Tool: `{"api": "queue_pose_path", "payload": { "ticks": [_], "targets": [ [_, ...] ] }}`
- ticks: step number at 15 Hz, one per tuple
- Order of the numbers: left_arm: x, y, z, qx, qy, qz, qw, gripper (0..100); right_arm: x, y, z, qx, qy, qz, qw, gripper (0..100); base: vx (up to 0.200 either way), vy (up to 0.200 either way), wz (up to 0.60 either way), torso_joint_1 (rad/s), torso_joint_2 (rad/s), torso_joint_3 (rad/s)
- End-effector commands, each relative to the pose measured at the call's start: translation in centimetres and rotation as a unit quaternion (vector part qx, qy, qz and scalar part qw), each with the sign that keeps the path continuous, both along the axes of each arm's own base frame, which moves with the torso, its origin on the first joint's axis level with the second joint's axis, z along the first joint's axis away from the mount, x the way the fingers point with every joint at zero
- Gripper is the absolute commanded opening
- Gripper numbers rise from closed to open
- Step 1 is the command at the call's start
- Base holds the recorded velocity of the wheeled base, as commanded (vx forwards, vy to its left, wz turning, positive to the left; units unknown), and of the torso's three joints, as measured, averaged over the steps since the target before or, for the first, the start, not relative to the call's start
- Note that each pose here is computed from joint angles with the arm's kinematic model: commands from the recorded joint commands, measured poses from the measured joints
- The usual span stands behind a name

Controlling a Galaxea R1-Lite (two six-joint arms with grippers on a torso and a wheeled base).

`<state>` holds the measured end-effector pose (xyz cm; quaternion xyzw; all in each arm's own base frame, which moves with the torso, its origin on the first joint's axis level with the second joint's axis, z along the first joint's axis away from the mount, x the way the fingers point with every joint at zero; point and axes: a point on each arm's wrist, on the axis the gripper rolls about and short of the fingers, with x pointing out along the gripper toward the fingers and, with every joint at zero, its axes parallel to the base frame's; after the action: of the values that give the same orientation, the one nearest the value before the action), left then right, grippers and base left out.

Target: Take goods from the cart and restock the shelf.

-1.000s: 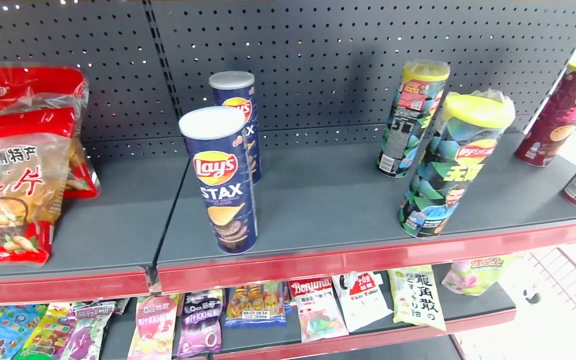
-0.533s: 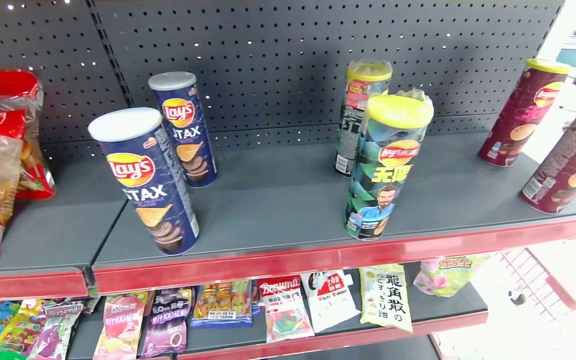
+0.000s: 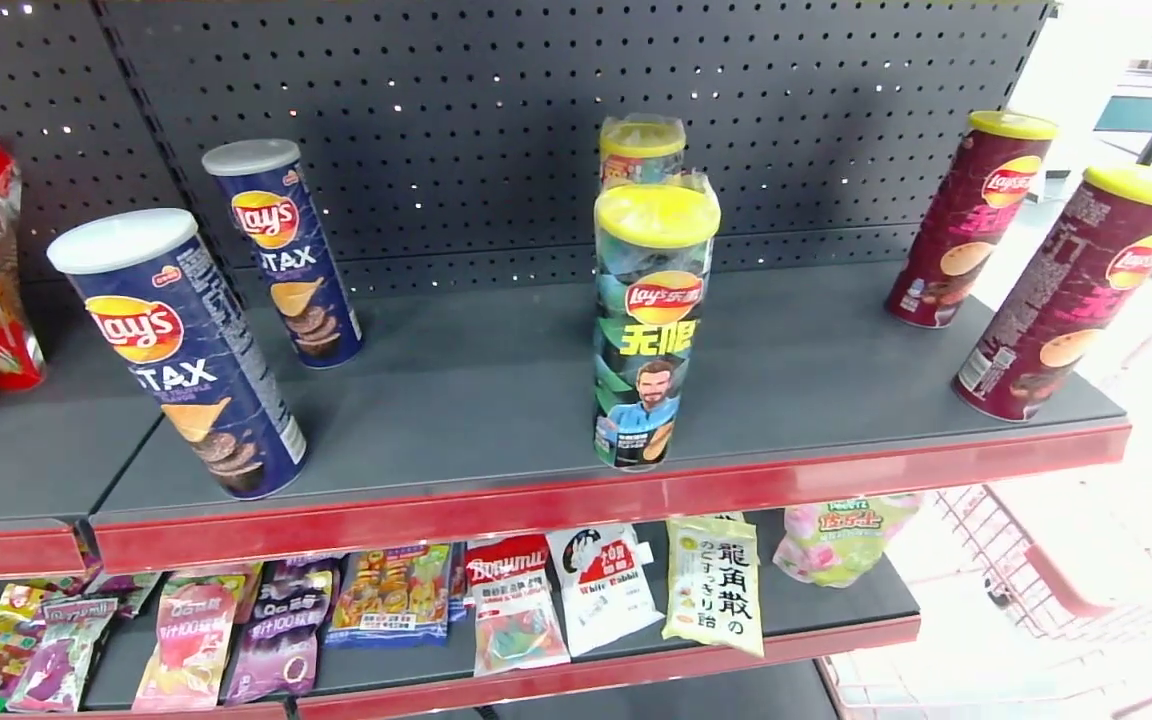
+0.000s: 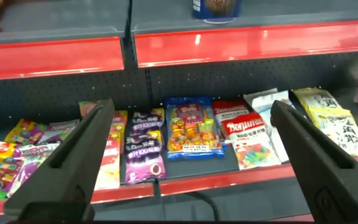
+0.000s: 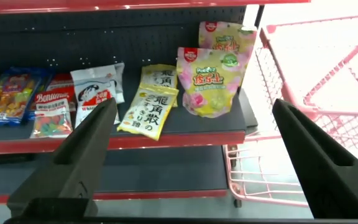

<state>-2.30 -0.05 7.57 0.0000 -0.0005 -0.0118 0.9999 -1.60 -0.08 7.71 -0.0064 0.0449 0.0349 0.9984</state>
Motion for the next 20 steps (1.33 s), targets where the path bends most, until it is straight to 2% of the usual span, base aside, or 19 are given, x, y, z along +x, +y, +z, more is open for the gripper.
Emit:
{"api": "queue_pose_path", "payload": {
  "ticks": [1, 3, 20],
  "targets": [
    [0.01, 0.00, 0.00, 0.000, 0.001, 0.000, 1.0000, 100, 0.01, 0.00, 0.00, 0.000, 0.001, 0.001, 1.000, 100, 0.000, 0.000, 0.60, 0.002, 0.01, 0.007],
    [0.01, 0.00, 0.00, 0.000, 0.001, 0.000, 1.0000, 100, 0.01, 0.00, 0.00, 0.001, 0.001, 0.000, 1.000, 100, 0.000, 0.000, 0.60, 0.002, 0.00, 0.002],
    [0.01, 0.00, 0.00, 0.001, 0.001, 0.000, 1.0000, 100, 0.01, 0.00, 0.00, 0.003, 0.001, 0.000, 1.000, 100, 0.000, 0.000, 0.00, 0.000, 0.00, 0.000]
  ]
}}
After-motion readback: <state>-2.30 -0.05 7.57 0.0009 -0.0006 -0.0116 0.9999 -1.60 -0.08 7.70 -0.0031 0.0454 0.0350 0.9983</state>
